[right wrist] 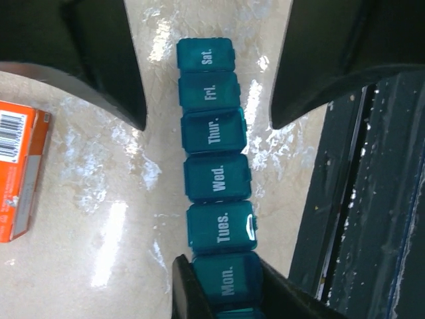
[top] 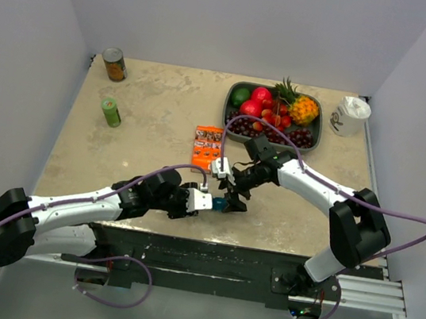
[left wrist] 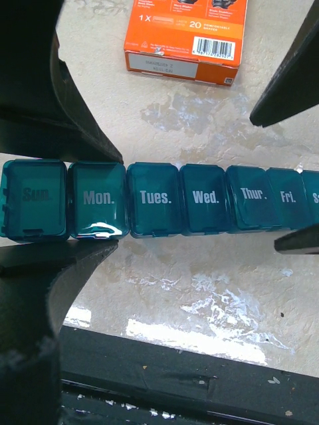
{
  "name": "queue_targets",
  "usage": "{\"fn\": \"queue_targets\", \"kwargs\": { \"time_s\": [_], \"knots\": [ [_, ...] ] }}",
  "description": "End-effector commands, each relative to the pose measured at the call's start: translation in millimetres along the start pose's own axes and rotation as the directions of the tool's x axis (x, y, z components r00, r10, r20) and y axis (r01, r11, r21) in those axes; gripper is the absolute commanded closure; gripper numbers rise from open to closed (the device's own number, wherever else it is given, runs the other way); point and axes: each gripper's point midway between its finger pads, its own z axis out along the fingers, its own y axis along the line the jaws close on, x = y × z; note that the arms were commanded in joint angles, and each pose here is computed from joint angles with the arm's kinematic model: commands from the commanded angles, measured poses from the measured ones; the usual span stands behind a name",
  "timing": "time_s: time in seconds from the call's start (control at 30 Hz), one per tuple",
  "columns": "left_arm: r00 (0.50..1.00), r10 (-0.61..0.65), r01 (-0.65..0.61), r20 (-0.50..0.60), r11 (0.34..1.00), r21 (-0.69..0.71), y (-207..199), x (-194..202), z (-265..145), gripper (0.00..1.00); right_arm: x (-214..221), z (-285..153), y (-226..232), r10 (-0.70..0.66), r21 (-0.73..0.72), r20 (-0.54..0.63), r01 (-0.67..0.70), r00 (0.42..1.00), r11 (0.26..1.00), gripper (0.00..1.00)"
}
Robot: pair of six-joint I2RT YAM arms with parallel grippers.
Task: Sort the pills into containers
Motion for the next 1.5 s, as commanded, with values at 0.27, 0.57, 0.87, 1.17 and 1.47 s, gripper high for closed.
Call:
{"fn": "queue_targets", "kwargs": {
  "time_s": [0.27,0.57,0.87,1.17,1.47],
  "knots": [
    [0.998,0.013,-0.013,0.055,1.0,0.001,2,-18,-2,1.0,-1,7,-9,-0.048,0.046,-0.05,0.05,0.998,0.998,0.25],
    [0.998,0.014,-0.014,0.057,1.0,0.008,1,-18,-1,1.0,-3,6,-18,-0.034,0.088,-0.058,0.039,0.998,0.995,0.34],
    [0.998,0.011,-0.011,0.054,1.0,0.01,1,-18,-1,1.0,-9,1,-8,-0.052,0.043,-0.041,0.054,0.998,0.998,0.3],
    [0.999,0.007,-0.008,0.054,1.0,0.013,1,-18,0,1.0,1,12,-7,-0.042,0.032,-0.078,0.044,0.996,0.999,0.2],
    [0.998,0.005,-0.007,0.055,1.0,0.02,-1,-18,0,1.0,4,14,-15,-0.018,0.075,-0.095,0.026,0.995,0.997,0.28]
  ]
}}
